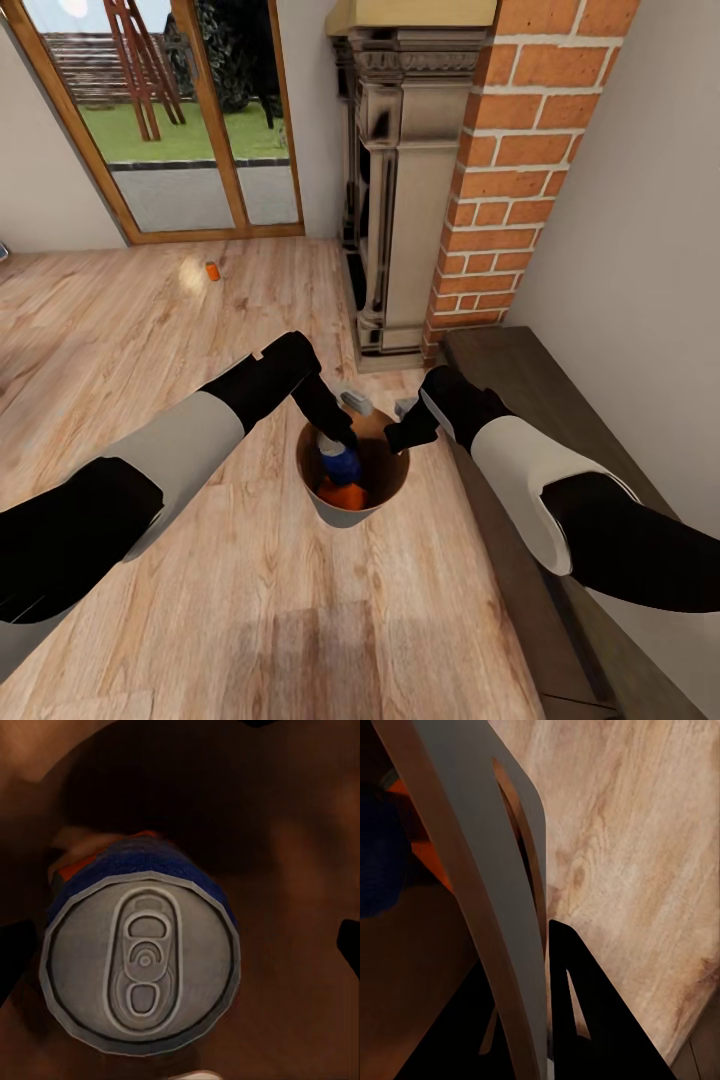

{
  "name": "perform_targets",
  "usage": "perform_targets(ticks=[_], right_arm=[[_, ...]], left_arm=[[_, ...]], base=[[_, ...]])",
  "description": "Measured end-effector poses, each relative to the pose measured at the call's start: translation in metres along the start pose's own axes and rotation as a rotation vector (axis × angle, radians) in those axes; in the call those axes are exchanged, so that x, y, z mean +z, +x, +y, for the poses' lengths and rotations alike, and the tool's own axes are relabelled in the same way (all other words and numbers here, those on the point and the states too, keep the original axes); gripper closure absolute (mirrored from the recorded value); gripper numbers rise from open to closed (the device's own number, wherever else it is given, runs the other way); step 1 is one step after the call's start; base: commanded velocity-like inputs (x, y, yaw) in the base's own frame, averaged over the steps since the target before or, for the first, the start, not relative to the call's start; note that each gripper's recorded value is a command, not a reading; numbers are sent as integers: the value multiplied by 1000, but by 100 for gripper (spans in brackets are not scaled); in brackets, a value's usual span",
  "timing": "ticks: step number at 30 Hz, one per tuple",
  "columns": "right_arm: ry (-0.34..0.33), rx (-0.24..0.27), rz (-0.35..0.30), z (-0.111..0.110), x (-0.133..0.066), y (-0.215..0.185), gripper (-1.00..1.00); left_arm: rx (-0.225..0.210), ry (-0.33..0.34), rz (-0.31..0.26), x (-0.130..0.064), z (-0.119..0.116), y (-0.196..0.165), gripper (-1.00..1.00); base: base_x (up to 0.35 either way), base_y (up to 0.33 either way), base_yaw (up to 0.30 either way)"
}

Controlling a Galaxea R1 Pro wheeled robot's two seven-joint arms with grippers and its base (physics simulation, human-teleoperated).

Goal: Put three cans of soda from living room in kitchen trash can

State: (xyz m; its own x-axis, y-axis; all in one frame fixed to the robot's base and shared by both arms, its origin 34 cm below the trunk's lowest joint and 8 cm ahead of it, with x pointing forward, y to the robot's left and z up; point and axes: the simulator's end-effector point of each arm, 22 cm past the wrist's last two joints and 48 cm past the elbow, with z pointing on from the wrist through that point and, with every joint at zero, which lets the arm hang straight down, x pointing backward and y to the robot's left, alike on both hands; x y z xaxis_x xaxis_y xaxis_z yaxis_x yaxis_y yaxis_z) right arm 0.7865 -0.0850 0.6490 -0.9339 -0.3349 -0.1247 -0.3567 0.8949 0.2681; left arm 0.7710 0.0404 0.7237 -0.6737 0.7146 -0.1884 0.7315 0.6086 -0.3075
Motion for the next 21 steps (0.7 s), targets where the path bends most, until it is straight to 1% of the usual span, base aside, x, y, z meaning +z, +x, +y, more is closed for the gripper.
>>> perform_targets(ticks=[10,17,18,19,20,21], right_arm=[[5,-3,1,-1,0,0,100],[2,1,1,-2,0,1,100],[4,1,2,-2,0,1,100],[6,1,2,-3,0,1,100],[7,1,2,-4,0,1,100],[6,2,2,-4,0,1,100]], left_arm=[[-2,5,1,1,-1,1,-100],[-3,17,-13,-2,-1,0,-100],[9,26,-31,-7,-5,-6,-100],[11,44,-39,-9,-8,-6,-100],[9,57,-41,-10,-9,-4,-100],[0,89,-47,-12,-9,3,-100]], base=[[0,0,0],[0,0,0],[0,0,0],[0,0,0],[0,0,0],[0,0,0]])
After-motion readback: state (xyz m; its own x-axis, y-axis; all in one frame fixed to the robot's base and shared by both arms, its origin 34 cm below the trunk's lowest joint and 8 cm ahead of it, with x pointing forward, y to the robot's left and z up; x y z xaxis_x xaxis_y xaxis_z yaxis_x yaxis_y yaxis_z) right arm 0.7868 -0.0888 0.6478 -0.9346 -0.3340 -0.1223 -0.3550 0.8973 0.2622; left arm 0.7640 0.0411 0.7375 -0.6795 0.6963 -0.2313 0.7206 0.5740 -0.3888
